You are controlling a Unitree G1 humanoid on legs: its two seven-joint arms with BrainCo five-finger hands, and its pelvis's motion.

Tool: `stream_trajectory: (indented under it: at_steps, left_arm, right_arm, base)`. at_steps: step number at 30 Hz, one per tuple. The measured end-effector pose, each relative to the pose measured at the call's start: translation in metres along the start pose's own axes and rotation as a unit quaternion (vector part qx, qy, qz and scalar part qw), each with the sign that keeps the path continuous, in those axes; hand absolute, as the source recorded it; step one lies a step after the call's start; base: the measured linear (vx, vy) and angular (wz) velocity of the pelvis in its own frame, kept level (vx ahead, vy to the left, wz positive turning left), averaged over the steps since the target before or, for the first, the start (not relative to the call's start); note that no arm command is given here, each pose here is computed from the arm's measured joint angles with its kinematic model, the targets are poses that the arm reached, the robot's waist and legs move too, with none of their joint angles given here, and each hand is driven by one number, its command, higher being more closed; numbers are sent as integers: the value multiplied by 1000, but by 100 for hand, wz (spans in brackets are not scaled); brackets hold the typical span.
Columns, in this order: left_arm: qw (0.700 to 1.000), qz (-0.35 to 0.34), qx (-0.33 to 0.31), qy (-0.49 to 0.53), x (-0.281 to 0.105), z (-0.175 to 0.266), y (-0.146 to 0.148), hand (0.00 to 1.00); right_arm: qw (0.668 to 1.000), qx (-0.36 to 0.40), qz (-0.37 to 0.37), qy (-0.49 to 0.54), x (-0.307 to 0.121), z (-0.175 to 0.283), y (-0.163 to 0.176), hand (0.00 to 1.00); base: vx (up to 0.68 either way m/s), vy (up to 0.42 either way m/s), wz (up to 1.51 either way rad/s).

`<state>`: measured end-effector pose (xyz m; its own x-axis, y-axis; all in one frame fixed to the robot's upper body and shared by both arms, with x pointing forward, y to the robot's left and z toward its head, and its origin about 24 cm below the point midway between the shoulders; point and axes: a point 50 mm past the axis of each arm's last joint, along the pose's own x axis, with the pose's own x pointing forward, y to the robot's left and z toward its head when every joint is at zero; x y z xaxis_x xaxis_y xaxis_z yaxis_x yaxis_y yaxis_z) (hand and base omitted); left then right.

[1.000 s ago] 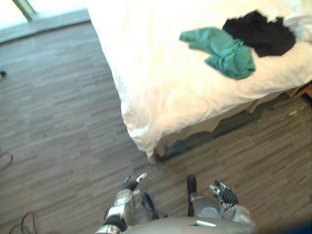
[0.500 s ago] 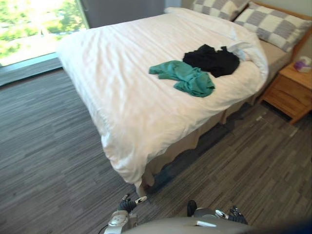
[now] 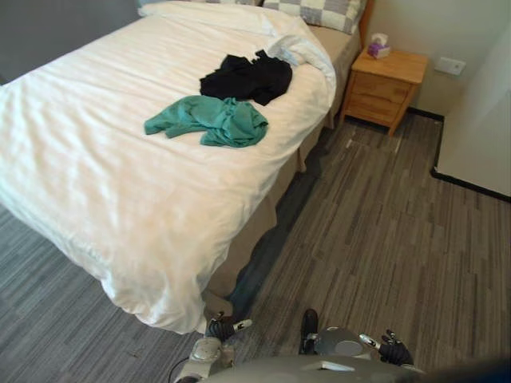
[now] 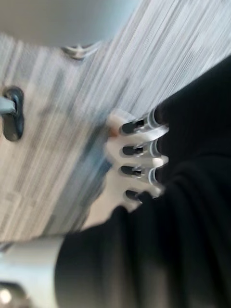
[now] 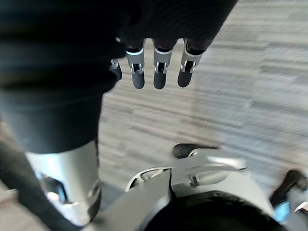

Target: Tidy the bed and pick cloth on bed and put in laundry

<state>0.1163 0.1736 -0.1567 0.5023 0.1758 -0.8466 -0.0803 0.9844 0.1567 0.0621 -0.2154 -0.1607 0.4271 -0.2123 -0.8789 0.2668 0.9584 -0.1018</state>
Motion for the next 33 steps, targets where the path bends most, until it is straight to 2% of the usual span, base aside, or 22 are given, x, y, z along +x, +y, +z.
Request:
stream_trajectory:
  at_steps: [5,7,9,16,20,24,33]
  left_arm:
    - [994,29,-101,12,-6,-16,5,0]
    - [991,40,-129,-6,-8,-14,11,0]
    - [989,23,-149,1,-10,-19,2,0]
    - [992,-25,-123,-19,-4,2,-19,0]
    - [990,-49,-127,-24,-5,12,-37,0]
    - [988,-39,-146,-15,-5,6,-31,0]
    - [985,-28,-171,18,-5,0,-28,0]
  right_arm:
    - [1000,-1,8,-5,6,18,2,0]
    - [1000,23,13,0,3,11,2,0]
    - [998,59,5,-1,1,7,-5,0]
    - [995,100,10,-18,-6,-2,-2,0]
    - [996,86,17,-17,-5,-2,3,0]
    - [998,50,25,3,-6,-8,7,0]
    - [998,42,53,19,-4,-8,1,0]
  base:
    - [37,13,-165]
    - [166,2,-184]
    - [72,123,-152]
    - [15,138,-59]
    - [12,119,-23]
    - [31,-6,-18]
    - [-48,-40,-12]
